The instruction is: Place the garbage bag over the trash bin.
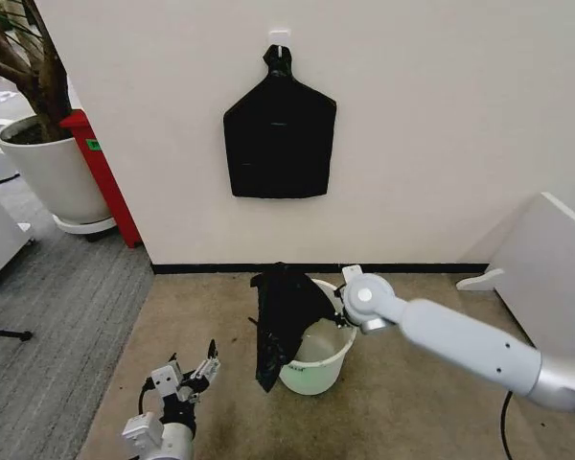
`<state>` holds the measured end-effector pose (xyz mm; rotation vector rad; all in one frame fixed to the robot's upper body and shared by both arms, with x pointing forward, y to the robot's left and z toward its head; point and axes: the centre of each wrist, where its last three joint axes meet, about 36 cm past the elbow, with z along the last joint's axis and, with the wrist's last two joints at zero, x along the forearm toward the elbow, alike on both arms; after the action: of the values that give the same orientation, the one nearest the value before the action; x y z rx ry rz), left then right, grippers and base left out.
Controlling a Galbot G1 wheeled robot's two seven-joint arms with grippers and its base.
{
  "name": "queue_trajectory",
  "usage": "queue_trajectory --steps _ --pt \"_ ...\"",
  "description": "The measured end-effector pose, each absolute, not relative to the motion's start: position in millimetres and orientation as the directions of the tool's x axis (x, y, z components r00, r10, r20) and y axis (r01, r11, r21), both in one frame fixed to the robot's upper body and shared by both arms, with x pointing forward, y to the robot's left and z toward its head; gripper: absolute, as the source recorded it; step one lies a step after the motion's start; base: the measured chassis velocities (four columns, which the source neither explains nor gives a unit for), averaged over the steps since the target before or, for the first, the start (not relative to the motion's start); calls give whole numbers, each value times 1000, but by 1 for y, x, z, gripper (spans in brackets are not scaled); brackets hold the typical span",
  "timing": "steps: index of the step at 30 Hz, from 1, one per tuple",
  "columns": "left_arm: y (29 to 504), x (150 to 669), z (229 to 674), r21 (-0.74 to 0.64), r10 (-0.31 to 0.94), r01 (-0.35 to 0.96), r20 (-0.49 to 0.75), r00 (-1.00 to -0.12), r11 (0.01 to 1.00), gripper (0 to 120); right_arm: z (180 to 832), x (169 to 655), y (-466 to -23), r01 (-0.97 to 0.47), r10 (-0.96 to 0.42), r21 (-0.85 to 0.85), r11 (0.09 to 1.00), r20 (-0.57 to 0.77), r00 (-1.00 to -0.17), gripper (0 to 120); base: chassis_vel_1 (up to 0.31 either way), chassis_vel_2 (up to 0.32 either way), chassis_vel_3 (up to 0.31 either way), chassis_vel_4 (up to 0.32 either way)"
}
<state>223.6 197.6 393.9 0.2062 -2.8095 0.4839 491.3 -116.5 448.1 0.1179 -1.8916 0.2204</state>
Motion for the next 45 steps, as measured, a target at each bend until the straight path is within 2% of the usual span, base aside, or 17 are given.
queue_trajectory --steps 9,11,13,17,18,20,21,26,27,30,33,37,40,45 --pt "205 226 397 -290 -99 -185 287 -953 939 91 442 478 -104 -241 20 -107 965 941 -338 4 0 0 0 0" --pt "204 227 395 -286 -94 -181 292 -952 941 91 451 478 -103 -243 0 -92 966 935 -355 15 0 0 0 0" --pt "204 227 394 -286 -92 -179 294 -951 942 91 455 478 -103 -245 -8 -86 966 933 -360 16 0 0 0 0" --pt "205 230 388 -286 -79 -168 301 -950 943 91 470 488 -108 -233 5 -110 966 911 -412 31 0 0 0 0" --pt "207 233 386 -292 -69 -161 301 -951 943 91 482 496 -113 -218 17 -127 968 894 -449 39 0 0 0 0" --pt "208 234 383 -291 -63 -156 304 -950 944 91 499 503 -117 -205 9 -122 971 878 -479 48 0 0 0 0" --pt "208 234 383 -291 -63 -156 304 -950 944 91 499 503 -117 -205 9 -122 971 878 -479 48 0 0 0 0" --pt "213 239 379 -316 -42 -137 291 -956 939 91 546 509 -118 -214 -67 -73 974 809 -584 69 0 0 0 0" --pt "213 239 379 -316 -42 -137 291 -956 939 91 546 509 -118 -214 -67 -73 974 809 -584 69 0 0 0 0" --pt "219 248 374 -366 -12 -105 248 -969 925 91 554 493 -103 -263 -107 -129 956 682 -723 79 0 0 0 0" --pt "231 263 375 -438 50 -47 207 -977 898 91 550 465 -80 -340 -193 -221 914 501 -843 92 0 0 0 0" --pt "239 277 381 -469 90 -4 178 -980 883 90 551 447 -65 -368 -248 -249 896 407 -879 99 0 0 0 0" --pt "248 289 383 -512 159 70 131 -979 856 90 539 437 -59 -423 -327 -351 835 300 -896 100 0 0 0 0" --pt "260 309 379 -527 198 123 87 -976 841 90 527 438 -49 -441 -373 -432 787 237 -897 100 0 0 0 0"
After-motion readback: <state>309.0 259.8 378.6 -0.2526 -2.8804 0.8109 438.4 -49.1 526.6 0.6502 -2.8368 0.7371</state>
